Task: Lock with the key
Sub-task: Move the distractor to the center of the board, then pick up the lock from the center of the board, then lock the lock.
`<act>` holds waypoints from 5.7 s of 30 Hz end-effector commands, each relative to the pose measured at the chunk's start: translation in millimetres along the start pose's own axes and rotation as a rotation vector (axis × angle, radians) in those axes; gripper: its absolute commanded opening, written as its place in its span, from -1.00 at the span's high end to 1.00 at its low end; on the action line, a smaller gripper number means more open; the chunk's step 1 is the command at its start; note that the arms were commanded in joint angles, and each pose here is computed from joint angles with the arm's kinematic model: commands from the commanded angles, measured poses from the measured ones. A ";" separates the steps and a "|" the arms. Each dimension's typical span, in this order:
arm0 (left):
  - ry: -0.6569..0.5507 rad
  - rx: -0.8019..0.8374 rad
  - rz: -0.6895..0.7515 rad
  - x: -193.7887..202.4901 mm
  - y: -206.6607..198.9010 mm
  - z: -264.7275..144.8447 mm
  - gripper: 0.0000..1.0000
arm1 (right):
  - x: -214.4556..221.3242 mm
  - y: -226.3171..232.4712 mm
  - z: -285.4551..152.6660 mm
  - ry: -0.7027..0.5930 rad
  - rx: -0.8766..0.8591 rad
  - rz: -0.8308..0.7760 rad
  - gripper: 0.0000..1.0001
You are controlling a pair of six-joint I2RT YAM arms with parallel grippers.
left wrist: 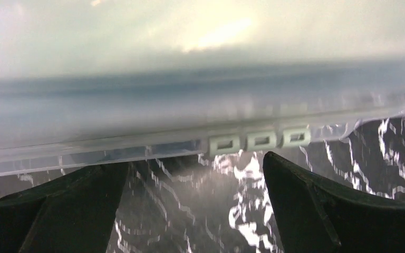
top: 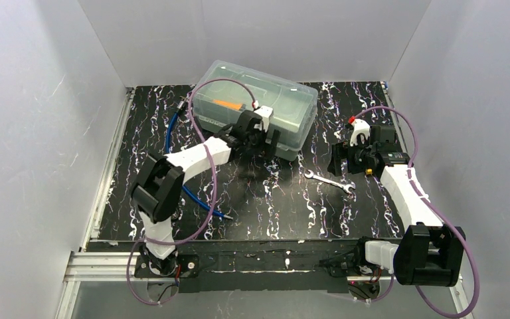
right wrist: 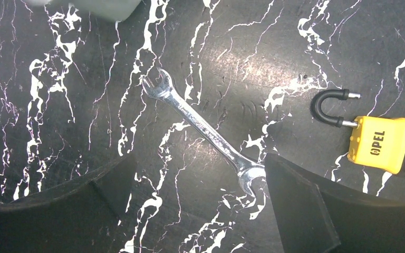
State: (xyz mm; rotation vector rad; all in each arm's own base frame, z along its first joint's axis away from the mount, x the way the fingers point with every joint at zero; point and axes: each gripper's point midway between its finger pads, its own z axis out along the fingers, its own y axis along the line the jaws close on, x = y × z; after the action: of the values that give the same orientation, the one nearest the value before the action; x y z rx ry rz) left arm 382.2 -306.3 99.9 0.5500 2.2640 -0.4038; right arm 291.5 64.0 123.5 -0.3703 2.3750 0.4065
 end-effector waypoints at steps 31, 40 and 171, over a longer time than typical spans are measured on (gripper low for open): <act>0.327 0.189 0.041 76.9 139.2 -201.6 -0.99 | 4.2 16.3 13.1 0.112 -0.144 -0.204 -1.00; 0.485 -0.099 -0.269 182.9 223.4 -270.5 -0.99 | 6.8 29.7 23.3 0.136 -0.119 -0.269 -1.00; 0.169 0.458 0.749 41.0 -19.5 -244.2 -0.95 | -67.3 318.5 -38.6 0.072 -1.272 0.259 0.97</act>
State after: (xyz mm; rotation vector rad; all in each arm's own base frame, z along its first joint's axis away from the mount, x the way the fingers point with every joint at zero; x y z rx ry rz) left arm 212.8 -225.6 209.6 1.8026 1.8213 -0.3175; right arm 188.5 365.6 212.8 -0.5580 2.0996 2.0397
